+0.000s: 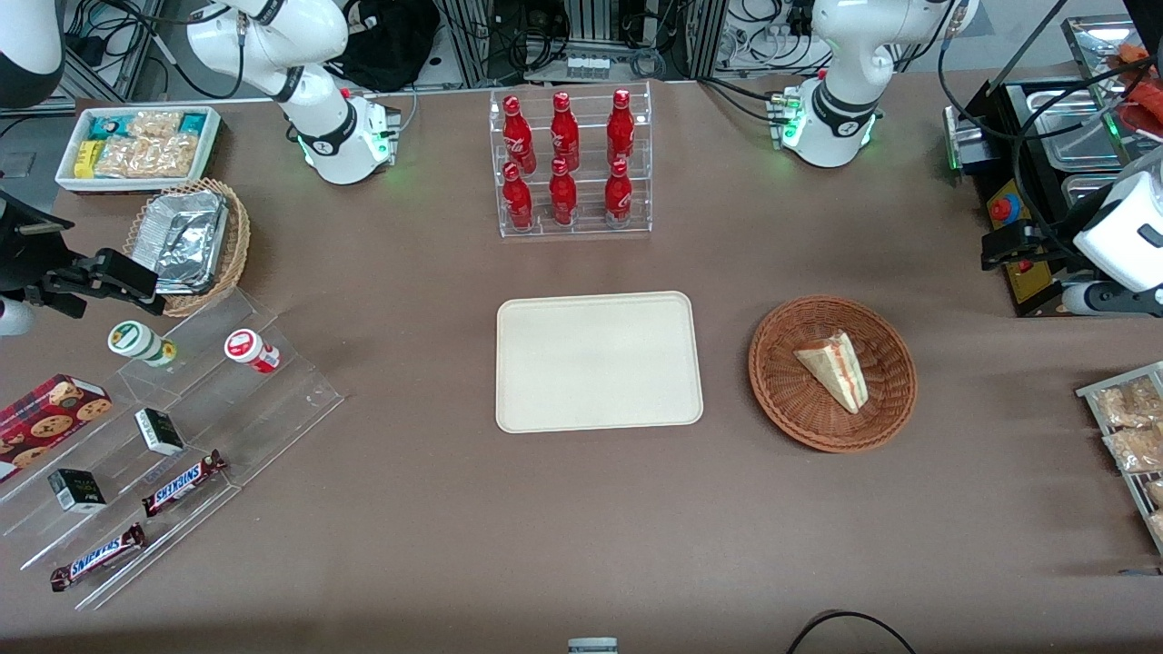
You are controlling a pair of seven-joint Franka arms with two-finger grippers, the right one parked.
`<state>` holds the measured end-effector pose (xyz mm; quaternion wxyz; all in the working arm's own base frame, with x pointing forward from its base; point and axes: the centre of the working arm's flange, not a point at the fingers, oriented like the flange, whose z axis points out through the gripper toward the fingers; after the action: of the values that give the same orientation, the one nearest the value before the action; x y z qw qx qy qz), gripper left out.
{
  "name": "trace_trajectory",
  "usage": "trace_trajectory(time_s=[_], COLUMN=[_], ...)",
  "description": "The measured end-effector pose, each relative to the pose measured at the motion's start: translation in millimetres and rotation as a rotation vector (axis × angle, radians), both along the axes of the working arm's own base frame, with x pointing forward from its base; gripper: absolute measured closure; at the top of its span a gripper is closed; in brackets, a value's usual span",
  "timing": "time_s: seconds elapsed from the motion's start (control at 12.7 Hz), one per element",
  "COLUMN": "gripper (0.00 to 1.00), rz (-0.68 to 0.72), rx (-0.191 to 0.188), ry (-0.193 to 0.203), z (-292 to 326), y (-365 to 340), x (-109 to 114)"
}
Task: Place sandwich from basket to tray
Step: 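Move the left gripper down over the wrapped sandwich in the wicker basket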
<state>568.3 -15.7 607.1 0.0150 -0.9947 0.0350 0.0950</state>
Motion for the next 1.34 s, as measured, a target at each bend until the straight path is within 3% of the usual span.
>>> trace_trajectory(time_s=[0.24,1.02,1.34], gripper=[0.0,0.0,0.0], rz=[-0.001,-0.035,0.002], rx=[-0.016,-0.043,-0.011], ry=[0.011,0.111,0.084], z=[-5.4,-97.9,-146.7], y=[-2.6,-28.6,-40.0], x=[1.1,23.6,36.0])
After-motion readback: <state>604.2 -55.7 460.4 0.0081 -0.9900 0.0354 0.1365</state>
